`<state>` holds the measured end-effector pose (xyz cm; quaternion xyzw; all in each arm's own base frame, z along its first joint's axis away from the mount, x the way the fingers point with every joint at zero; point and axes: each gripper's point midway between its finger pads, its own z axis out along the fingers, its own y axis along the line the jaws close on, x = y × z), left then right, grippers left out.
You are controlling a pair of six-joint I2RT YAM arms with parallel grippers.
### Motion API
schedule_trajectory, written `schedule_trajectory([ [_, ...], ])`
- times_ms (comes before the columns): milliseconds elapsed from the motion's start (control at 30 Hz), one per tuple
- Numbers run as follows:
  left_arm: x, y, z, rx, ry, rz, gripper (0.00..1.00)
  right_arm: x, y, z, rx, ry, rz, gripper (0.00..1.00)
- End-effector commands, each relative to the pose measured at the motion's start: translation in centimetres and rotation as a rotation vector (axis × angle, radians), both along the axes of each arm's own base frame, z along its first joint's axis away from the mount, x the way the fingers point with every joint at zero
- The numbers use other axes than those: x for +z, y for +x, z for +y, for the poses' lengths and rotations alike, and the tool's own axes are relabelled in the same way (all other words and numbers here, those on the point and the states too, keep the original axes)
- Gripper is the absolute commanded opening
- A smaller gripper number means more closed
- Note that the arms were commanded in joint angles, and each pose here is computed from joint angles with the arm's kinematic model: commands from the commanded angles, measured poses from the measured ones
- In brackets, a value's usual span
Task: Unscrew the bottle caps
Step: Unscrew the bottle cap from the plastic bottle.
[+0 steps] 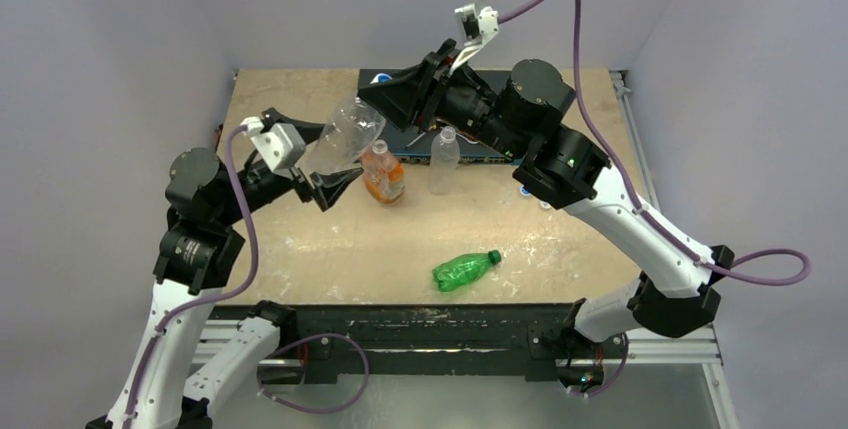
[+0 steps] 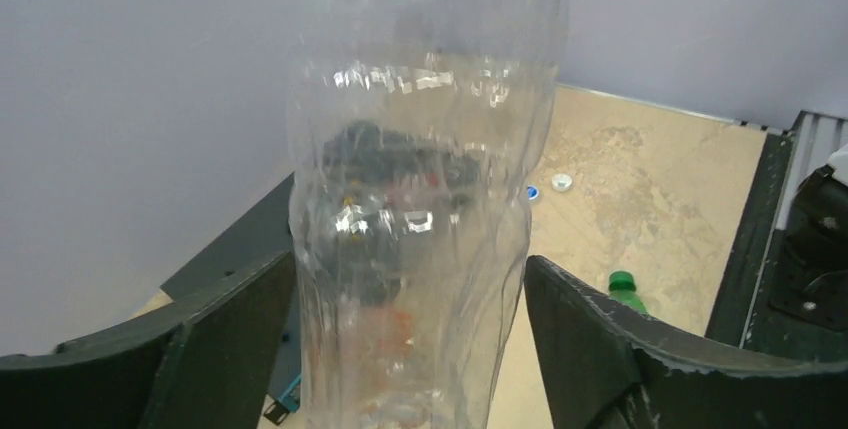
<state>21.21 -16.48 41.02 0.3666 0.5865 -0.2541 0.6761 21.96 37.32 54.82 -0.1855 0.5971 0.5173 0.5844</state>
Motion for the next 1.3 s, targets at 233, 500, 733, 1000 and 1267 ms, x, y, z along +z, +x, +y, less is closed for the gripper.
schedule_trajectory([
  [233,2.8,-1.3,-2.3,-0.144,-0.186,0.149,1.0,-3.2,-0.7,2.6,0.112,-0.109,-0.024,0.18],
  [500,0.6,-3.3,-3.5,-0.286,-0.112,0.197,0.97,-4.0,-1.3,3.8,0.139,-0.151,-0.047,0.18],
  [733,-0.1,-3.4,-3.3,-0.283,-0.088,0.193,0.83,-3.8,-1.3,3.5,0.132,-0.169,-0.074,0.19],
  [1000,0.1,-3.4,-2.8,-0.241,-0.084,0.162,0.61,-2.9,-0.9,2.4,0.082,-0.196,-0.116,0.18],
  [1267,-1.3,-3.3,-2.6,-0.221,-0.074,0.204,0.61,-2.4,-0.8,1.7,0.058,-0.205,-0.145,0.18],
])
